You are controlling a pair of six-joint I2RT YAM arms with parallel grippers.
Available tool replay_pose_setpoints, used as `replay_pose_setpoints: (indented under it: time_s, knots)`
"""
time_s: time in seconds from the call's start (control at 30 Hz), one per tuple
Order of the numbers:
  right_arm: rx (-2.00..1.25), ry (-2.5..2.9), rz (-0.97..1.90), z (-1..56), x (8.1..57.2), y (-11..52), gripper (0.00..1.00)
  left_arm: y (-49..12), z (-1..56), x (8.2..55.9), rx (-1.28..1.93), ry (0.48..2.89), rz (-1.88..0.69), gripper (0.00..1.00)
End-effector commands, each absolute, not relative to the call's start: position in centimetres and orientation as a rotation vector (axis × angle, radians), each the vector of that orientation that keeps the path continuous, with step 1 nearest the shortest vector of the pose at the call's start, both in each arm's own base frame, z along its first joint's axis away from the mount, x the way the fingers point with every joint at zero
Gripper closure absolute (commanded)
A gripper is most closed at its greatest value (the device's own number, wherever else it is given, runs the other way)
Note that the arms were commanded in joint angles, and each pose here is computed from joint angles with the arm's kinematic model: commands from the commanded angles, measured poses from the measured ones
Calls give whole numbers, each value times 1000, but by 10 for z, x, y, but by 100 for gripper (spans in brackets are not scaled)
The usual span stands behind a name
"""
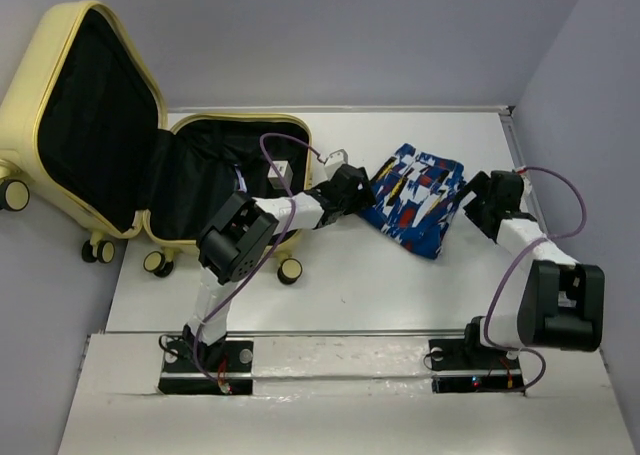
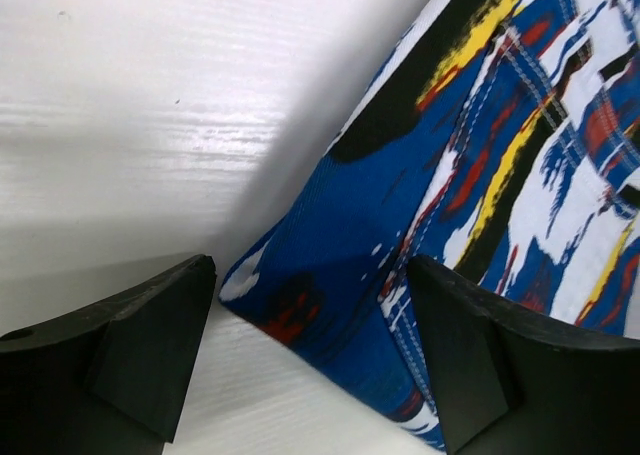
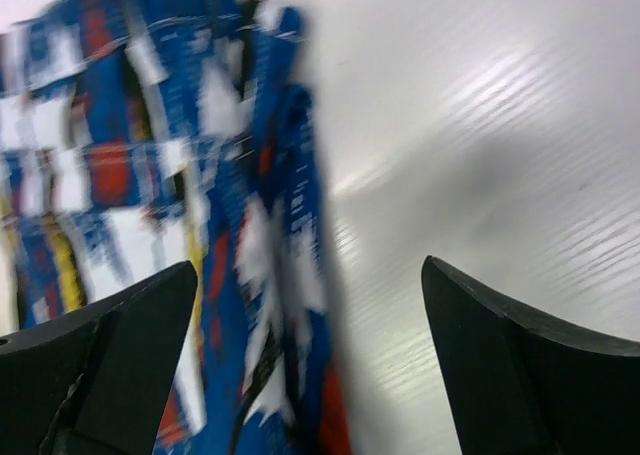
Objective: Pack the luggage
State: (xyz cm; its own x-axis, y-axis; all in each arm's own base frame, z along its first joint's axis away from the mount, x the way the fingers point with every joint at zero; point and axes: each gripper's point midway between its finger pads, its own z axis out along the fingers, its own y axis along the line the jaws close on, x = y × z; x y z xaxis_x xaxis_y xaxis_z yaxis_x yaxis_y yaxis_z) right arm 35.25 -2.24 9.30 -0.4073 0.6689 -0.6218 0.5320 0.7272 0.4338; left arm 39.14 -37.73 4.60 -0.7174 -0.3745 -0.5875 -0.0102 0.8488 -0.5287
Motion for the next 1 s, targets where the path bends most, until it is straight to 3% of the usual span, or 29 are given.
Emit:
replay_pose_setpoints:
  time_s: [0.0, 0.17, 0.23, 0.37, 0.47, 0.53, 0.57, 0.67, 0.7, 0.83, 0.97]
  knots:
    - [845, 2127, 344, 83, 388, -18, 0, -386, 36, 397, -295, 2302, -693, 12]
    - [847, 2198, 513, 44, 410, 4, 0, -393, 30, 394, -280, 2316, -739, 15]
    - [891, 2236, 548, 22, 416, 8, 16, -394, 28, 393, -281, 2319, -758, 19]
    - [906, 2220, 688, 29, 430, 23, 23, -395, 27, 392, -280, 2317, -803, 33]
    - [945, 2230, 854, 20, 436, 42, 26, -397, 29, 392, -278, 2312, -843, 52]
    - [949, 2190, 887, 21, 441, 43, 38, -399, 29, 393, -270, 2306, -854, 61]
    - [957, 2182, 914, 22, 441, 46, 51, -399, 30, 393, -262, 2309, -866, 69]
    - [941, 2147, 1031, 31, 447, 57, 77, -405, 35, 392, -231, 2303, -912, 83]
    - [888, 2080, 1080, 41, 450, 60, 89, -408, 38, 391, -218, 2300, -932, 93]
    - [783, 1963, 1194, 78, 448, 71, 93, -417, 65, 387, -169, 2250, -1017, 94]
    - [683, 1875, 1210, 124, 442, 73, 93, -414, 129, 385, -110, 2126, -1075, 94]
